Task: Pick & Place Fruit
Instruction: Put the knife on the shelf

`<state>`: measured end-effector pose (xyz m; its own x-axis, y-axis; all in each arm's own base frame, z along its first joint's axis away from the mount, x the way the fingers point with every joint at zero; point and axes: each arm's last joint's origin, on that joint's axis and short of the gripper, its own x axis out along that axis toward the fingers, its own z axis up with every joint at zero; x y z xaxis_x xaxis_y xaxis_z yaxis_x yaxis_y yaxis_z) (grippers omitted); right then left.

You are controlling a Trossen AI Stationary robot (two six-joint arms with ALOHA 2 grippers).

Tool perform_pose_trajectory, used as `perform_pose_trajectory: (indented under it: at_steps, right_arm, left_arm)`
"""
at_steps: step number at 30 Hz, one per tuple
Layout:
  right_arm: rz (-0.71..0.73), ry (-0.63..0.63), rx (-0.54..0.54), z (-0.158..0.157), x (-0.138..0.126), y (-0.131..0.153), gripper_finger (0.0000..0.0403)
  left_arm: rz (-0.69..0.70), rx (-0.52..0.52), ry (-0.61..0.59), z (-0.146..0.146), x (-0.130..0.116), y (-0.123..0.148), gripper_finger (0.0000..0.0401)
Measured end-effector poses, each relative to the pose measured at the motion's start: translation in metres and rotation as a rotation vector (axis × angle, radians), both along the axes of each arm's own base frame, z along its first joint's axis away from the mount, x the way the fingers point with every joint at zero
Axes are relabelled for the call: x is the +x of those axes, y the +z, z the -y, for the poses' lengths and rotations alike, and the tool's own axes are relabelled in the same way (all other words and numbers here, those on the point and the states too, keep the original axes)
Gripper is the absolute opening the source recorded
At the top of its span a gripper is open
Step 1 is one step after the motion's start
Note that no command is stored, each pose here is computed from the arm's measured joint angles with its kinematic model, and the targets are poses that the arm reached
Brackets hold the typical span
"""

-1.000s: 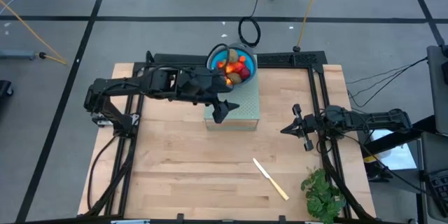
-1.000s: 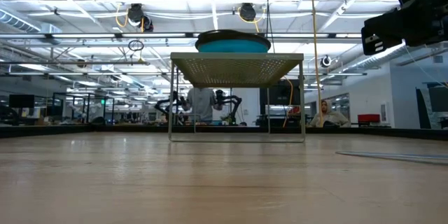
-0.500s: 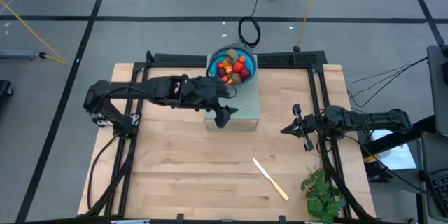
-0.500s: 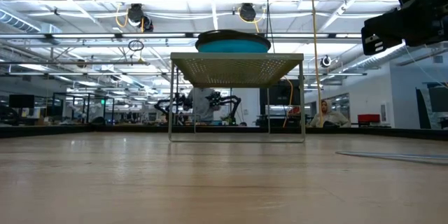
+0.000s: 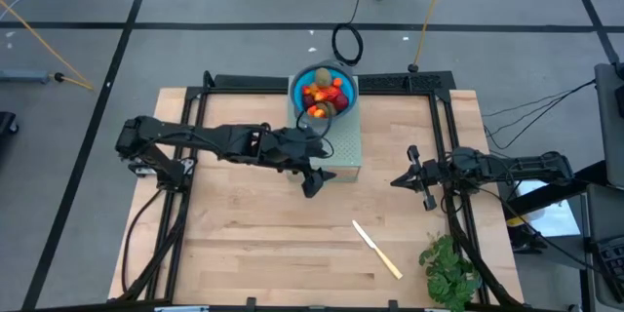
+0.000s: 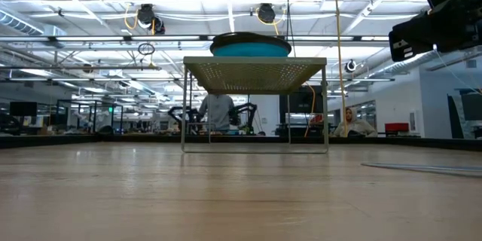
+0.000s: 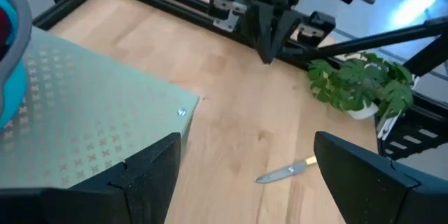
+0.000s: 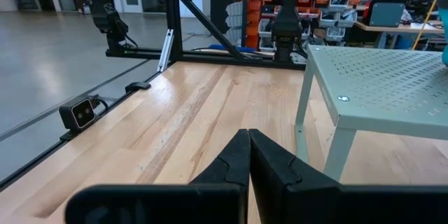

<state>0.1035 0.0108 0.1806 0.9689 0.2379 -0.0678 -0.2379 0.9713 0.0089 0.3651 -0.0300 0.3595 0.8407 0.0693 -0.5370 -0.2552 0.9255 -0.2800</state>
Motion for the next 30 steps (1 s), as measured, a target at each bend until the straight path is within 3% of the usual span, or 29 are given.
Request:
perform_pose_trajectory:
  at_steps: [8,16,25,30]
  right_arm:
    - [0.003,0.000,0.000,0.000,0.000,0.000,0.0000]
    - [0.007,-0.003,0.001,0.000,0.000,0.001,0.0000]
    - [-0.022,-0.013,0.115,0.000,0.000,0.001,0.0000]
    - [-0.023,-0.014,0.120,0.000,0.000,0.001,0.0000]
  left_arm:
    - [0.045,0.012,-0.007,-0.004,-0.029,-0.001,0.0324]
    - [0.090,-0.003,-0.020,-0.002,-0.085,-0.008,0.0324]
    - [0.150,0.016,-0.030,0.000,-0.137,-0.011,0.0324]
    - [0.191,0.027,-0.051,-0.001,-0.162,-0.012,0.0324]
